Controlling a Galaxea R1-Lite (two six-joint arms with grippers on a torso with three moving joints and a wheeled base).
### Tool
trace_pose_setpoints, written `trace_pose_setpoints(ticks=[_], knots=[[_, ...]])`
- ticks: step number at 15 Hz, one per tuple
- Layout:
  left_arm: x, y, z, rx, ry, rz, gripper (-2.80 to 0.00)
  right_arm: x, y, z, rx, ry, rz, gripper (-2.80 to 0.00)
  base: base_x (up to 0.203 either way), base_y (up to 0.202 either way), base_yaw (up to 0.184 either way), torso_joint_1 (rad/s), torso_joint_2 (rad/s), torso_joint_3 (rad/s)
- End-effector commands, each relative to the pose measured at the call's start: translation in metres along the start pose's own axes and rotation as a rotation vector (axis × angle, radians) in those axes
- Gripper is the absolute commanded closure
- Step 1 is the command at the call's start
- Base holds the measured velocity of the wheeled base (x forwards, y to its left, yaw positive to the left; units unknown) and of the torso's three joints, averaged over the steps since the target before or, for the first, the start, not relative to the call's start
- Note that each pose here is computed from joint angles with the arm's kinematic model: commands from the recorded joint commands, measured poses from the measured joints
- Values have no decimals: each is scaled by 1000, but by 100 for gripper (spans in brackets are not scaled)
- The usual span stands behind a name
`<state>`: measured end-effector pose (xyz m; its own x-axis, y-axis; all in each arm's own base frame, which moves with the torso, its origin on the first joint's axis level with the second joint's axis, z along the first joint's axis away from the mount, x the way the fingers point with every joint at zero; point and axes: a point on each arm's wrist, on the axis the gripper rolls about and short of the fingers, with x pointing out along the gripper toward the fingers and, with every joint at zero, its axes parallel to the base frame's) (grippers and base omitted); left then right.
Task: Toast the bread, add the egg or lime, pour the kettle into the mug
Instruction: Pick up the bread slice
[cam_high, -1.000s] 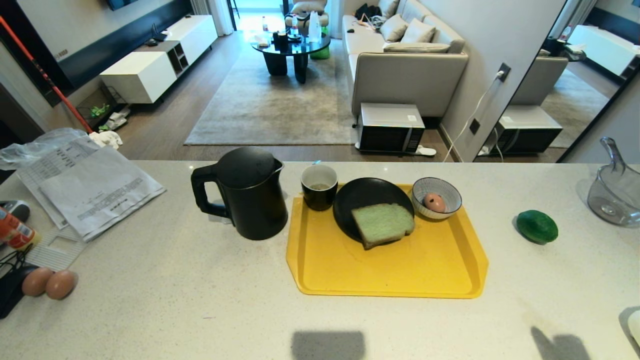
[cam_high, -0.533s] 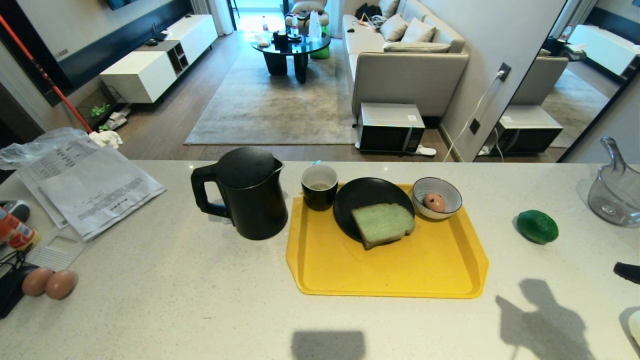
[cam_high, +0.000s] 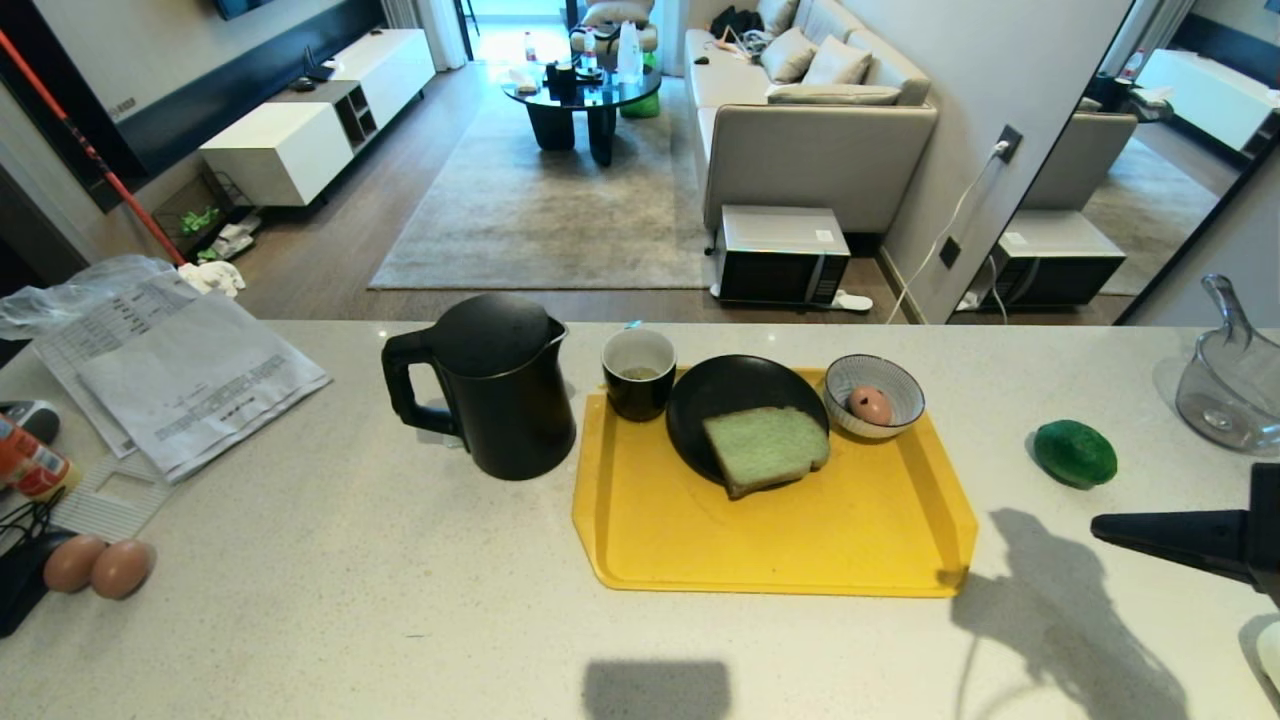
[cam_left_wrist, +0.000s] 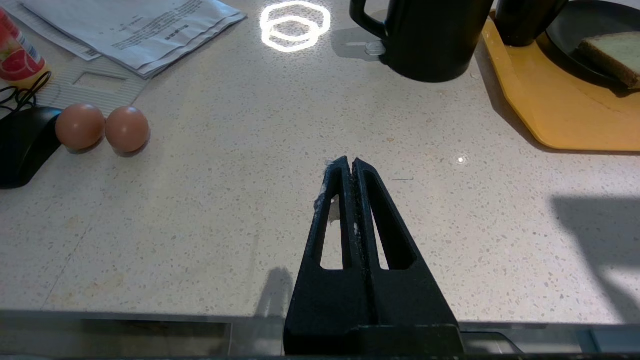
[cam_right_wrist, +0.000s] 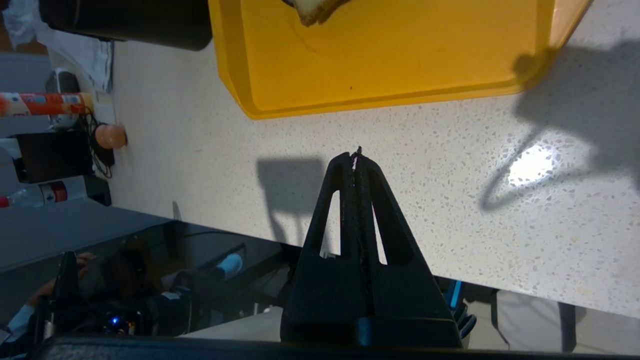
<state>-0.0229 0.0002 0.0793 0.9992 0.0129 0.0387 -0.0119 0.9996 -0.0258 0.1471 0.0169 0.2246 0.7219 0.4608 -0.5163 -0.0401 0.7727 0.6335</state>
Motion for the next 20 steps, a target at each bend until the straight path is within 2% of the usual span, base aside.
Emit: trace_pose_setpoints(ticks=[1,3,5,6,8,11,15,20], knots=[[1,0,-4,-1,11,1,0,36,-5,9,47,115,-32,0,0,0,0,0,0,0],[1,0,-4,-1,11,1,0,54,-3,17,76,140,-27,0,0,0,0,0,0,0],[1,0,-4,-1,11,1,0,70,0,17,67,148,1,0,0,0,0,0,0,0],[1,0,-4,-1,11,1,0,76,-1,15,70,159,1,-280,0,0,0,0,0,0],[1,0,-4,-1,11,1,0,89,-6,12,91,190,-13,-280,0,0,0,0,0,0],[1,0,-4,-1,11,1,0,114,-3,7,163,201,26,-280,0,0,0,0,0,0],[1,0,-4,-1,11,1,0,149,0,-1,156,238,55,-280,0,0,0,0,0,0],[1,0,-4,-1,11,1,0,194,14,-9,190,201,-61,-280,0,0,0,0,0,0]])
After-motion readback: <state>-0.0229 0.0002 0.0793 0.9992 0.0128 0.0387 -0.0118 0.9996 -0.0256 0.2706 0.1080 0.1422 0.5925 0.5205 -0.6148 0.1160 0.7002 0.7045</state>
